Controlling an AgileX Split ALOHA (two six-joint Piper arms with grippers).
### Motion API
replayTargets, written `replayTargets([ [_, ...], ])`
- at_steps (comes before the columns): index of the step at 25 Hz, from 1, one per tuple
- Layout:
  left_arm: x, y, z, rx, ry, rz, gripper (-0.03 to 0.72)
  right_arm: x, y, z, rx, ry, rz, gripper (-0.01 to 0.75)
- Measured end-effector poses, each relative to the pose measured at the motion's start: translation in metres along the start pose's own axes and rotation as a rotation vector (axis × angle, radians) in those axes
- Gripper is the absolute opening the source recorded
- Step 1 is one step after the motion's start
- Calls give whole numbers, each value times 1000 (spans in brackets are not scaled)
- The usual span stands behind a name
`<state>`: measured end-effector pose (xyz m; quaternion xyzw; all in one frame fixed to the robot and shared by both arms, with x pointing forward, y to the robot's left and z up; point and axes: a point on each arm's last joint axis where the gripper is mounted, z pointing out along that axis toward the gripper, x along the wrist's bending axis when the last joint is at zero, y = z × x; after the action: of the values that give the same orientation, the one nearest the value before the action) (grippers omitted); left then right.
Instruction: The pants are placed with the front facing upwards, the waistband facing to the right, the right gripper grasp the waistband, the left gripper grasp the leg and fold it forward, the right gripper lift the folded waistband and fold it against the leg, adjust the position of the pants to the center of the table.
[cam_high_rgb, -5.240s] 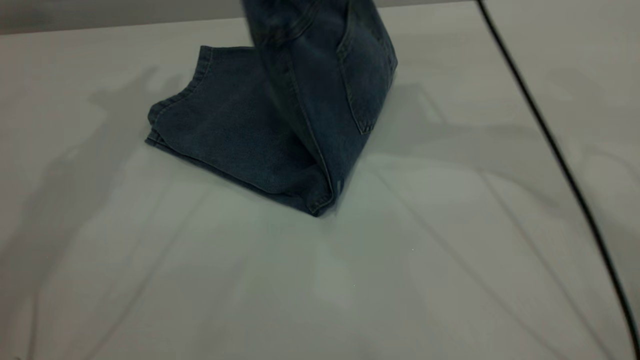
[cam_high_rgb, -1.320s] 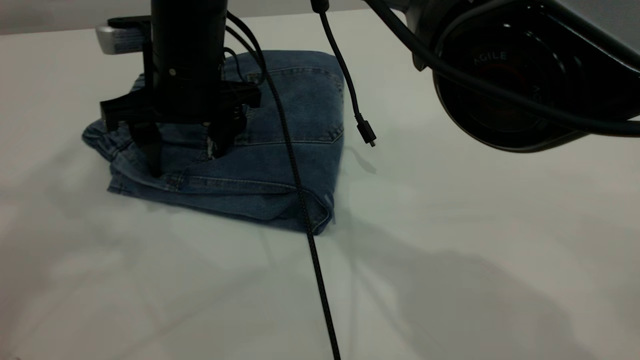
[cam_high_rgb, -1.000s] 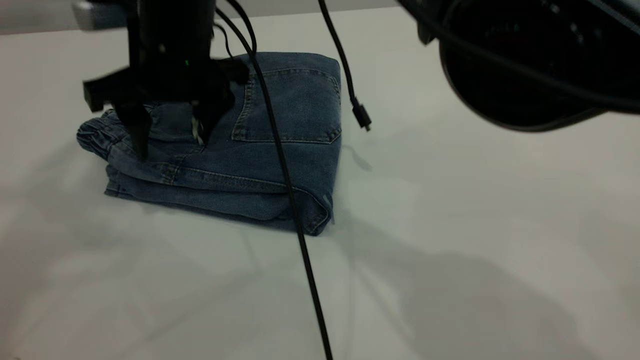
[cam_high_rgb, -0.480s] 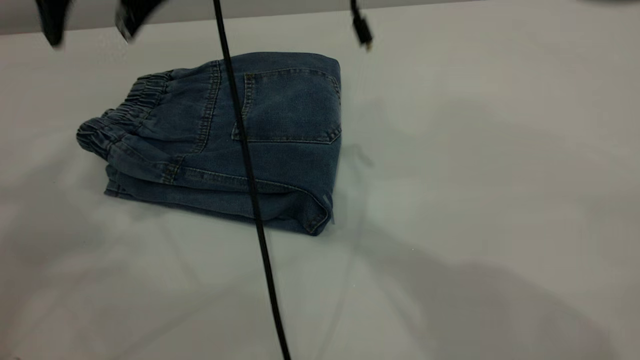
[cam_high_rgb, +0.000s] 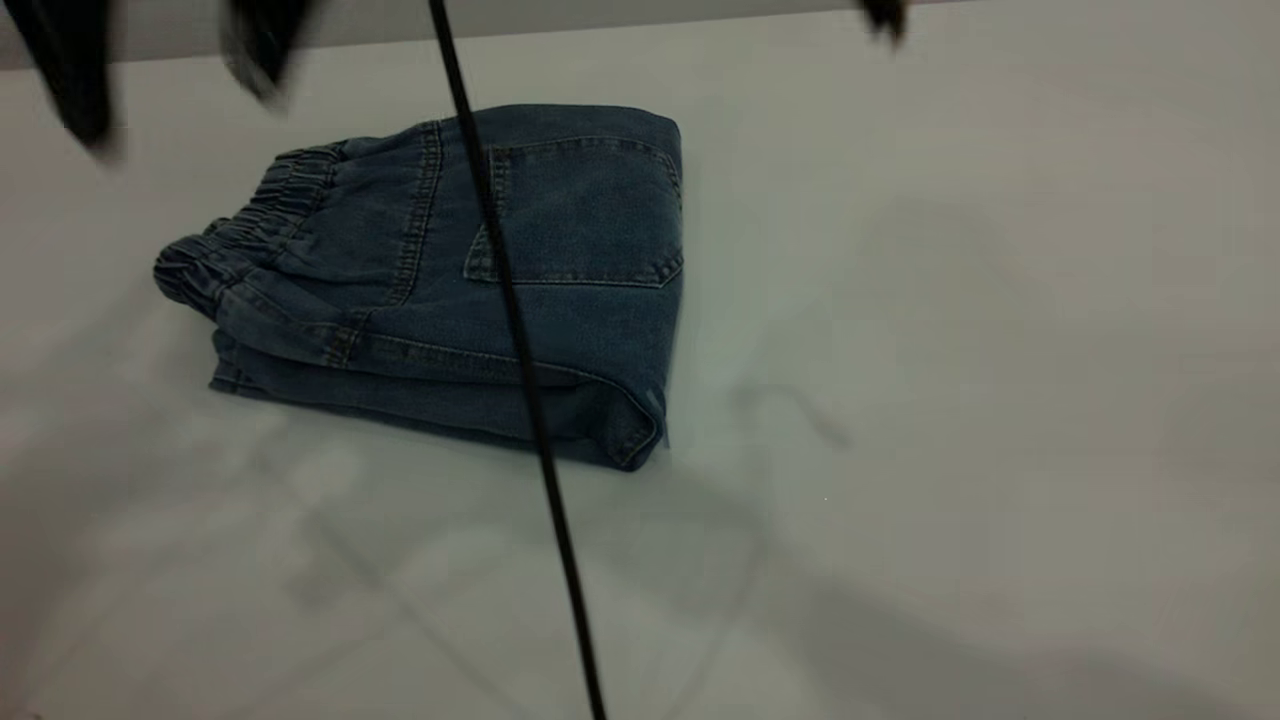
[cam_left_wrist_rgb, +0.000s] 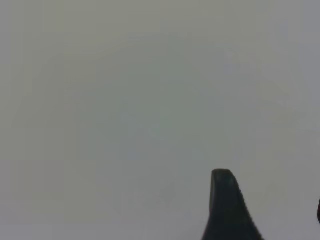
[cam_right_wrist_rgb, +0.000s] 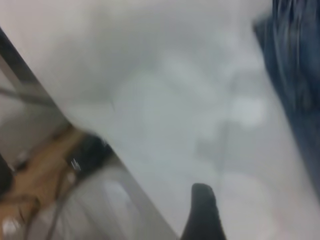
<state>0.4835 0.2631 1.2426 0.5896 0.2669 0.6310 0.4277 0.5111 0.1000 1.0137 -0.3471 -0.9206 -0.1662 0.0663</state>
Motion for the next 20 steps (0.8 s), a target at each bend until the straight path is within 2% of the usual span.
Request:
replayTargets([
  [2,0,0,0,-1,0,-3,384,-2,-8,24,51,-3,62,451],
  [6,0,0,0,-2,-1,-6,384,-17,-6,87,39,31,200,451],
  [10,0,0,0,-2,-1,-11,384,-35,2,128,24,-22,234,451],
  [15,0,0,0,-4,-1,-33,384,-51,21,137,19,-78,242,451],
  [18,0,1,0,-10,-4,-41,384,-48,29,130,30,-43,244,451],
  [20,0,1,0,-10,-4,-41,384,-42,39,114,-27,-28,229,451],
])
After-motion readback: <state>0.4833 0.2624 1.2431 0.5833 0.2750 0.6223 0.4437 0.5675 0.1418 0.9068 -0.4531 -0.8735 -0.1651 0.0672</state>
